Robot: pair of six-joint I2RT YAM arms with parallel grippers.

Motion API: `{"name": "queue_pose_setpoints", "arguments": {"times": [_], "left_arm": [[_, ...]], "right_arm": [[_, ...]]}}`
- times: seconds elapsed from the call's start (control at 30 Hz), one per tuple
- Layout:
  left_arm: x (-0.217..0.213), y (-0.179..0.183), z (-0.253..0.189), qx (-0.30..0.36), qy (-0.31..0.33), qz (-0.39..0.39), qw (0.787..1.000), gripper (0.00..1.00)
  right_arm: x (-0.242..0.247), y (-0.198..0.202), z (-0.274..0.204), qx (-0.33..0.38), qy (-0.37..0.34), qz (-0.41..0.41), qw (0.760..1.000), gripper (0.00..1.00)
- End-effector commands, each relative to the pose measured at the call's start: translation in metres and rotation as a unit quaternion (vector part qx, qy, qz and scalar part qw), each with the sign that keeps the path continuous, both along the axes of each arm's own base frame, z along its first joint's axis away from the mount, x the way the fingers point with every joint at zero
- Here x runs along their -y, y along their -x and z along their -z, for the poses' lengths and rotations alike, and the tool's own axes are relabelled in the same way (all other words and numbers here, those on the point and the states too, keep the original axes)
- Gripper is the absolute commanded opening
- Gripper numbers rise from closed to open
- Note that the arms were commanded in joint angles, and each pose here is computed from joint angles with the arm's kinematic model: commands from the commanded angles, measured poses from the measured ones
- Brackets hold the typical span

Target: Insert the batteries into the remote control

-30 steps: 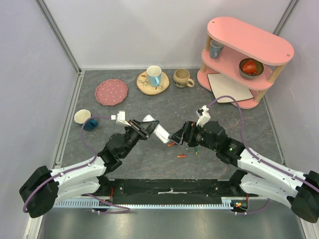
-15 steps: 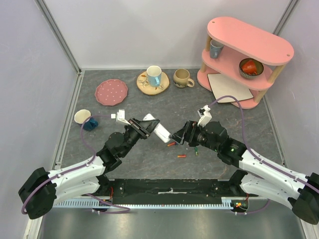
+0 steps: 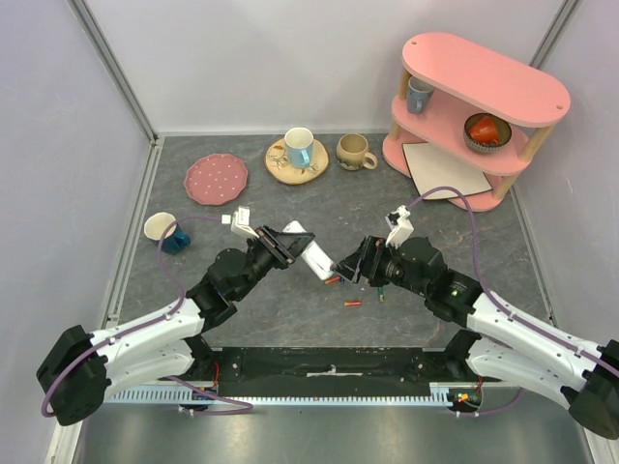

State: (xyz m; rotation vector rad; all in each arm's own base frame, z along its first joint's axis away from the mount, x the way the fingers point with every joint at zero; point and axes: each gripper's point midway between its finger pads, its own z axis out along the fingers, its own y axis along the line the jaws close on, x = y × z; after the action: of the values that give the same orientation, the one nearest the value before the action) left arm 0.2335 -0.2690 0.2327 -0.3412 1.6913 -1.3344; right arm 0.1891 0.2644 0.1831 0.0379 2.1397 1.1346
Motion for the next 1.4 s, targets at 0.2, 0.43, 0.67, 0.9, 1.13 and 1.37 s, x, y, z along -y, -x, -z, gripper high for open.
{"name": "queue_pose_setpoints", "arguments": {"times": [0.2, 0.43, 0.67, 0.9, 1.13, 1.37], "left_arm": [[0.017, 0.014, -0.008, -0.016, 0.007, 0.06, 0.998, 0.02], [0.017, 0.014, -0.009, -0.018, 0.011, 0.063, 0.998, 0.02], [0.017, 0.014, -0.011, -0.02, 0.021, 0.064, 0.998, 0.02], [0.015, 0.014, -0.014, -0.021, 0.031, 0.061, 0.997, 0.02], [0.014, 0.012, -0.01, -0.026, 0.029, 0.054, 0.998, 0.02], [0.011, 0.01, -0.007, -0.031, 0.031, 0.045, 0.998, 0.02]], "right_arm": [[0.0, -0.01, -0.032, 0.038, -0.031, 0.019, 0.999, 0.9], [0.0, -0.01, -0.028, 0.036, -0.027, 0.021, 0.999, 0.9], [0.0, -0.009, -0.023, 0.031, -0.024, 0.019, 0.999, 0.9], [0.001, -0.008, -0.022, 0.03, -0.024, 0.019, 0.999, 0.91], [0.002, -0.008, -0.028, 0.036, -0.03, 0.02, 0.999, 0.92], [0.004, -0.006, -0.026, 0.033, -0.029, 0.02, 0.999, 0.92]]}}
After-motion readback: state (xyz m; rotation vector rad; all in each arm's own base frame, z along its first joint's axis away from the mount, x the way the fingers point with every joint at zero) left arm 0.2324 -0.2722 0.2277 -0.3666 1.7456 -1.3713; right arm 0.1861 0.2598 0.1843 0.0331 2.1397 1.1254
